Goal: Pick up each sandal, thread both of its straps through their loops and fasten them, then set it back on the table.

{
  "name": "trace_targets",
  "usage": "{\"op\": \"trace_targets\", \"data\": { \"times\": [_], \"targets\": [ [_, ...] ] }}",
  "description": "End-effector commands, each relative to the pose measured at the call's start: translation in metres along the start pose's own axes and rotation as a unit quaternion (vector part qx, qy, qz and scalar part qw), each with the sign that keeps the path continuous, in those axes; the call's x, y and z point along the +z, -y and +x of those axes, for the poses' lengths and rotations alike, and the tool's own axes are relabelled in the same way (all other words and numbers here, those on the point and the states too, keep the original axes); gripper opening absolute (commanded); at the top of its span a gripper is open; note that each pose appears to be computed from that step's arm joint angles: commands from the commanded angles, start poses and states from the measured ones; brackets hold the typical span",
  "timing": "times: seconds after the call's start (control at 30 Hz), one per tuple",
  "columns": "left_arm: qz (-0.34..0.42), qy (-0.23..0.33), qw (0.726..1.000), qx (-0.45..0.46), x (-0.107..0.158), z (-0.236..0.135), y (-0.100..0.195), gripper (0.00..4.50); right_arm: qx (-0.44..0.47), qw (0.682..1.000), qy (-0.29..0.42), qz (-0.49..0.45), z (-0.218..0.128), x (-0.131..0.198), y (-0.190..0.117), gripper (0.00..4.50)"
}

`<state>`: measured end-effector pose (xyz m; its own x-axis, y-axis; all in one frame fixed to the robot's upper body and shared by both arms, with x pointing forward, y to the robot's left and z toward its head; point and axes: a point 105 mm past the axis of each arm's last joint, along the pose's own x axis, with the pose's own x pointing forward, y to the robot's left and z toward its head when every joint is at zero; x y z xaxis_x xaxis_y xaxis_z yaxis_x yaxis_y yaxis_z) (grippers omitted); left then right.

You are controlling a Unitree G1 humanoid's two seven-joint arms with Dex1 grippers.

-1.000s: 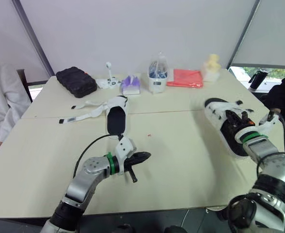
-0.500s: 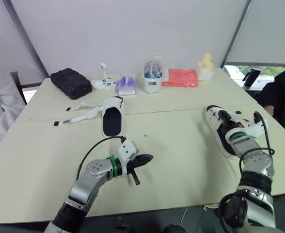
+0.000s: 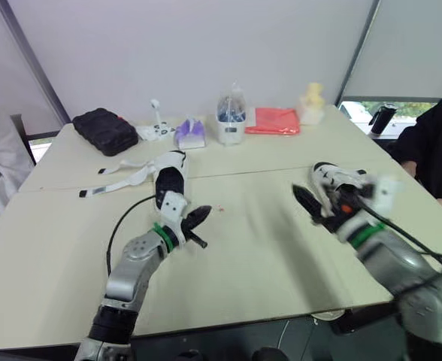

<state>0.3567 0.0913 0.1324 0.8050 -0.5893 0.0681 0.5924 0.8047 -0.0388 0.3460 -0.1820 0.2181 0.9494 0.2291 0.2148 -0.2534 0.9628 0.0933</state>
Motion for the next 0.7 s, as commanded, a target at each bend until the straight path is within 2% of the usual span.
{"op": "trace_targets", "data": {
  "times": [0.03, 0.07, 0.17, 0.23, 0.37, 0.47, 0.57, 0.7],
  "targets": [
    [-0.005, 0.06, 0.994, 0.087, 0.028, -0.002, -0.032, 0.0, -0.064, 0.985, 0.078, -0.139, 0.047, 0.005, 0.011, 4.46],
    [-0.015, 0.071, 0.991, 0.108, 0.033, -0.003, -0.038, 0.0, -0.085, 0.977, 0.089, -0.175, 0.059, 0.003, 0.013, 4.46],
    [-0.037, 0.1, 0.98, 0.17, 0.044, -0.01, -0.055, 0.0, -0.194, 0.96, 0.117, -0.166, 0.086, 0.001, 0.033, 4.46],
    [-0.036, 0.108, 0.974, 0.198, 0.046, -0.017, -0.06, 0.0, -0.21, 0.954, 0.128, -0.169, 0.096, 0.002, 0.033, 4.46],
    [-0.017, 0.099, 0.969, 0.227, 0.046, -0.027, -0.061, 0.0, -0.124, 0.978, 0.114, -0.122, 0.109, -0.01, 0.011, 4.46],
    [0.042, 0.079, 0.97, 0.228, 0.051, -0.029, -0.056, 0.0, -0.039, 0.993, 0.101, -0.056, 0.105, -0.016, -0.001, 4.46],
    [0.095, 0.065, 0.97, 0.212, 0.058, -0.026, -0.045, 0.0, 0.027, 0.997, 0.078, -0.002, 0.082, -0.018, -0.004, 4.46],
    [0.149, 0.037, 0.969, 0.193, 0.048, -0.024, -0.035, 0.0, 0.098, 0.995, 0.024, 0.029, 0.043, -0.023, -0.011, 4.46]
  ]
}}
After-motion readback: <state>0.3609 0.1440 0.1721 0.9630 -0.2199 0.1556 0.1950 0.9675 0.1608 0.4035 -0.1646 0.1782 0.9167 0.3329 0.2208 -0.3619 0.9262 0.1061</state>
